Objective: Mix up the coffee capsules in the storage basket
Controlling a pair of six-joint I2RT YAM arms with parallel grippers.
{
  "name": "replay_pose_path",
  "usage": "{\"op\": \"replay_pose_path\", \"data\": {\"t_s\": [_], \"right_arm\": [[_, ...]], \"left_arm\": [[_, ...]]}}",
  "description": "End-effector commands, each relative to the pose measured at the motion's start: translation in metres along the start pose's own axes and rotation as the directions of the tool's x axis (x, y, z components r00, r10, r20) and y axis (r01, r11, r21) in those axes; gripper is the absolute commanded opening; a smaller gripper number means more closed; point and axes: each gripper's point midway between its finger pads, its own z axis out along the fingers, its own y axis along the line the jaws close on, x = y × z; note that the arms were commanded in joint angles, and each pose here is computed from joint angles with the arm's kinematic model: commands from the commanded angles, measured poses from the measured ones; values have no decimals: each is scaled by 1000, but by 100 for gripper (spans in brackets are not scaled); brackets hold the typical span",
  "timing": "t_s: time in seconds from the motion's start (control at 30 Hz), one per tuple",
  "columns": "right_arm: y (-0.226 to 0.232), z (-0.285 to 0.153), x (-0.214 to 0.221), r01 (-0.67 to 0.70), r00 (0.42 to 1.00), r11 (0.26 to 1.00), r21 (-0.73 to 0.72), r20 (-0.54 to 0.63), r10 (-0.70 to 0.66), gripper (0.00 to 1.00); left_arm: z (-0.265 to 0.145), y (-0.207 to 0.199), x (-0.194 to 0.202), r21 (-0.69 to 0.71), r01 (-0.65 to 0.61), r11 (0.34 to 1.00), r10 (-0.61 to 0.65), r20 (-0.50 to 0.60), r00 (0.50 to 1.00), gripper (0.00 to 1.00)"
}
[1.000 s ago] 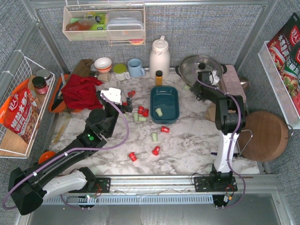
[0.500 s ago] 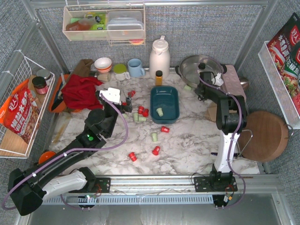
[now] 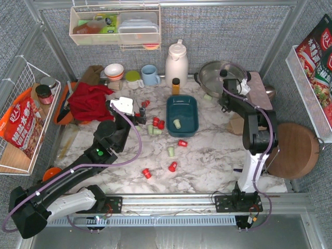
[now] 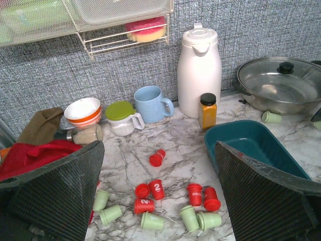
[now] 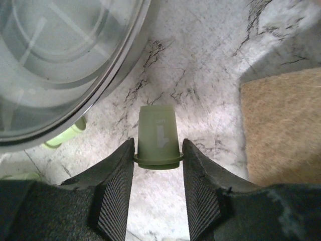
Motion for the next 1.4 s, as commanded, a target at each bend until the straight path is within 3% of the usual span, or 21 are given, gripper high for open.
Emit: {"op": "replay_pose_path", "data": {"t_s": [0.0,0.3,0.63,0.9,1.13,1.37], "right_arm": [[1,-21,-15,115,991,993,-3,71,-114,39],[22,-83,-3,354,932,928,-113,129,-340,39],[88,-174,95,573,813,725,-382,152,-562,39],[104,-193,158,614,755,638,-465,111,-646,41],[104,-189,178,632,712,611,-477,48,-700,56],[106,-197,163,659,691,591,-465,66,-719,73]], "left_arm": [[2,-2,-6,10,13,1000,-13,14,1000,99],[3,-4,-3,13,13,1000,-14,7,1000,99],[2,-4,-3,15,17,1000,-18,6,1000,99],[2,-3,-4,14,16,1000,-16,9,1000,99],[2,-5,-4,18,16,1000,-17,8,1000,99],[2,-5,-3,17,15,1000,-15,6,1000,99]]}}
